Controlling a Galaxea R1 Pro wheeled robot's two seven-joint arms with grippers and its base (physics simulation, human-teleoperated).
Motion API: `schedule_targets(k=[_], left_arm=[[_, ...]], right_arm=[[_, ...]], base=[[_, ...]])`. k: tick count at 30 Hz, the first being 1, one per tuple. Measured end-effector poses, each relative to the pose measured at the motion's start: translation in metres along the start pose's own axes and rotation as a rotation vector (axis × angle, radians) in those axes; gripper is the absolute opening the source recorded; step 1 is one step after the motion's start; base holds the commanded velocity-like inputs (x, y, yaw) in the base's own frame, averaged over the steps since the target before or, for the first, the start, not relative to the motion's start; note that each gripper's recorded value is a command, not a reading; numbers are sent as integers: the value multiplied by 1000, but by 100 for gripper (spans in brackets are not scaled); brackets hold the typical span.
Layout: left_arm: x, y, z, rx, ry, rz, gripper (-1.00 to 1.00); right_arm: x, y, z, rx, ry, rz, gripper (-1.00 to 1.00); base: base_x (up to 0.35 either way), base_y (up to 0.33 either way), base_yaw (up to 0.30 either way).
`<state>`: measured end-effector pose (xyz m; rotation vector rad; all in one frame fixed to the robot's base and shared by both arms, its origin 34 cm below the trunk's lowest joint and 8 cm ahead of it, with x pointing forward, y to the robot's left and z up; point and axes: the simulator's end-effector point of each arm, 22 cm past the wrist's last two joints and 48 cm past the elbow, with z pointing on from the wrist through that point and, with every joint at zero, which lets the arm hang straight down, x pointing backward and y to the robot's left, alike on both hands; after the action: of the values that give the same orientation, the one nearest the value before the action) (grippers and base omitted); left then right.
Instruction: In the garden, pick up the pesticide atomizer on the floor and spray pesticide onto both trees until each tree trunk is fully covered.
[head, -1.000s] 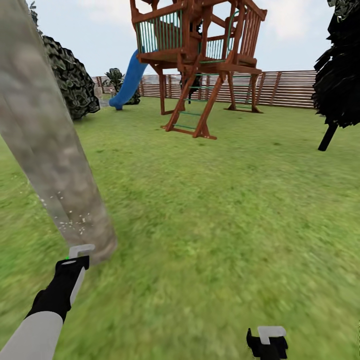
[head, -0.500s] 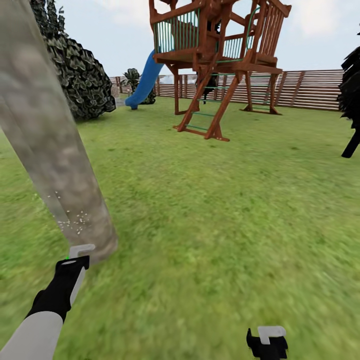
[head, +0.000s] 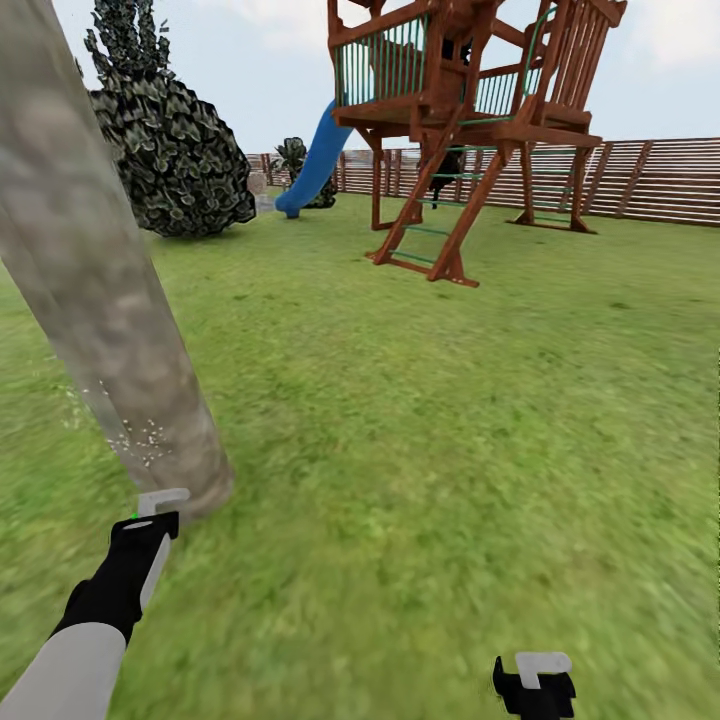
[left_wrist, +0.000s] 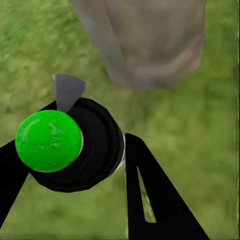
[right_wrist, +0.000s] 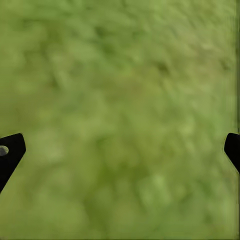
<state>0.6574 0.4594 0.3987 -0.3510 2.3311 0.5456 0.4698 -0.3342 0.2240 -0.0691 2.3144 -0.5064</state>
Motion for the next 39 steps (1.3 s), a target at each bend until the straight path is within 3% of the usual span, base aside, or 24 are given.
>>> schedule_targets(k=[7,22,28,31,32,34,35,37,38,39], left_arm=[[0,0,0,0,0,0,-100],[1,-1,0,2,1,0,-100],[-10,-4,-3,12,-17,-12,-100],[-19,-14,-6,35,-26,-22,-100],[-21,-29,-10,59,-25,-31,-100],[-46,-86,-29,136,-55,-41,-100],[-65,-103,-37,160,-79,-46,-100],[-93,-105,-41,162,-113,-54,-100],[-113,-96,-41,150,-138,-55,-100],[-122,-69,-33,115,-126,-51,-100]], right_arm=[[0,0,0,0,0,0,100],[0,1,0,-1,0,0,100],[0,0,0,-1,1,0,100],[0,0,0,-1,1,0,100],[0,0,0,0,1,0,100],[0,0,0,0,1,0,100],[0,0,0,0,0,0,100],[0,0,0,-1,0,-1,100],[0,-1,0,1,0,-2,100],[0,-2,1,2,0,-3,100]], base=[[103,-261,71],[104,-261,274],[4,-60,275],[0,-1,233],[0,0,179],[0,0,62],[0,0,18],[0,0,6],[0,0,1],[0,0,0]])
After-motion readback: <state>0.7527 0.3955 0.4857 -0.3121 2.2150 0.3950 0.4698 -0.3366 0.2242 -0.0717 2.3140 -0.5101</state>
